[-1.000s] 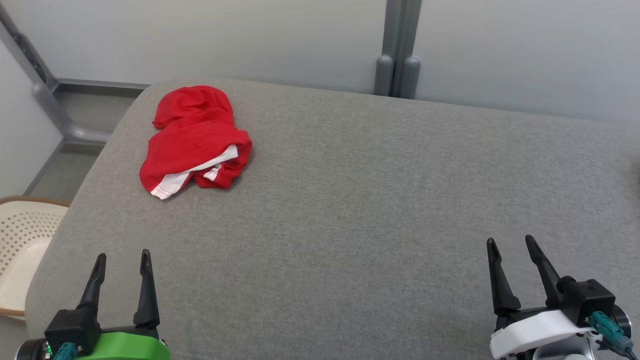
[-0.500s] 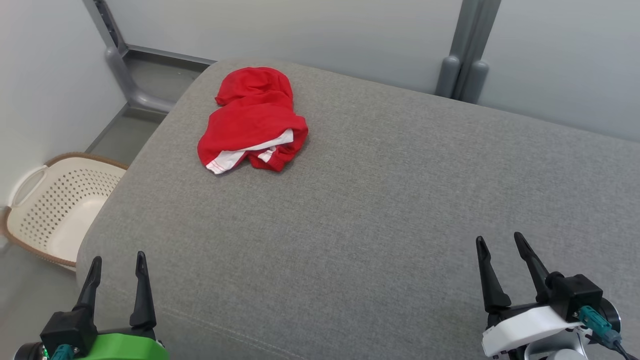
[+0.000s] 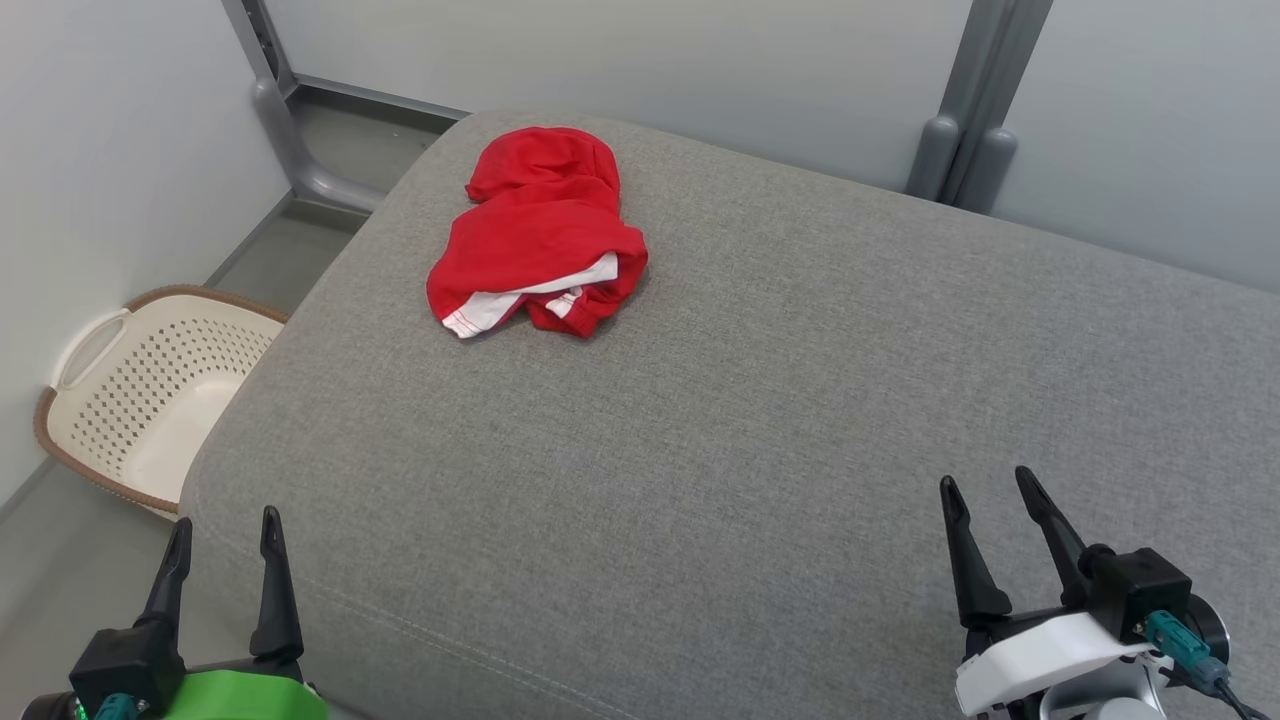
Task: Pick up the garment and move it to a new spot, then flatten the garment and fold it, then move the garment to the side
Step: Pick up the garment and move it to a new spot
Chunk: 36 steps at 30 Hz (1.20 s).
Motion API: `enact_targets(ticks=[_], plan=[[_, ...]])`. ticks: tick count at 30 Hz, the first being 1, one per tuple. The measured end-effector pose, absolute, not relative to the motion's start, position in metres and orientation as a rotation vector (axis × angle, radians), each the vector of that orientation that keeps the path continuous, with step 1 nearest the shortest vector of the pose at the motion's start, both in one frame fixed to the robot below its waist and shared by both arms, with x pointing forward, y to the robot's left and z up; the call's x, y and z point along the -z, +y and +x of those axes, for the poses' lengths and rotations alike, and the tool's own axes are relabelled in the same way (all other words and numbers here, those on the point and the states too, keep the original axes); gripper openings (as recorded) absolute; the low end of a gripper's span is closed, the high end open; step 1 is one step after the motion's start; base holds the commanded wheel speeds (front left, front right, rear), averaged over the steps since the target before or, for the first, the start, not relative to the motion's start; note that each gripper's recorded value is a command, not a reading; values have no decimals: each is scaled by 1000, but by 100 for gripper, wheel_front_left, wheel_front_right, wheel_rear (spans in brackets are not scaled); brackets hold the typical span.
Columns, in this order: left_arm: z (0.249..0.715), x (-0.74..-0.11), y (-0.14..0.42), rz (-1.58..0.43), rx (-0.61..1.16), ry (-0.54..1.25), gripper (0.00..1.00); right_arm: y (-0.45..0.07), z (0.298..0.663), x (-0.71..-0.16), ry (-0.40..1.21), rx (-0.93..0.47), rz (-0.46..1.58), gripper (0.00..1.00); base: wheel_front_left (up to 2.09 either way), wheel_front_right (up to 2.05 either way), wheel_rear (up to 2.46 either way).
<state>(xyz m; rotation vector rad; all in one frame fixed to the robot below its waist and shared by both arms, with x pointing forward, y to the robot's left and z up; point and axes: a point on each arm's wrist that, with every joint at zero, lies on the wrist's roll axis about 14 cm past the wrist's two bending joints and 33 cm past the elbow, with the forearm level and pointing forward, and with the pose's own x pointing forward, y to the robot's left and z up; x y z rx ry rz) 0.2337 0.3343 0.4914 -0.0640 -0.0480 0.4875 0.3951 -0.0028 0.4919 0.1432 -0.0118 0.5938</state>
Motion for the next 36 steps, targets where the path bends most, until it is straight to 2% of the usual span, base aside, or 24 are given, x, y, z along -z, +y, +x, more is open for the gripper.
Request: enact_targets(ticks=[9, 15, 26, 36], plan=[[245, -495, 333, -63, -468, -58, 100, -19, 398, -494, -22, -549, 139, 100, 0, 0, 0], [282, -517, 331, -20, -402, -109, 100, -41, 405, -497, -41, -492, 123, 100, 0, 0, 0], [398, -577, 329, 14, -268, -252, 100, -93, 431, -486, -42, -367, 75, 100, 0, 0, 0], [513, -577, 312, 37, -117, -203, 100, -142, 453, -462, -5, -247, 26, 100, 0, 0, 0]])
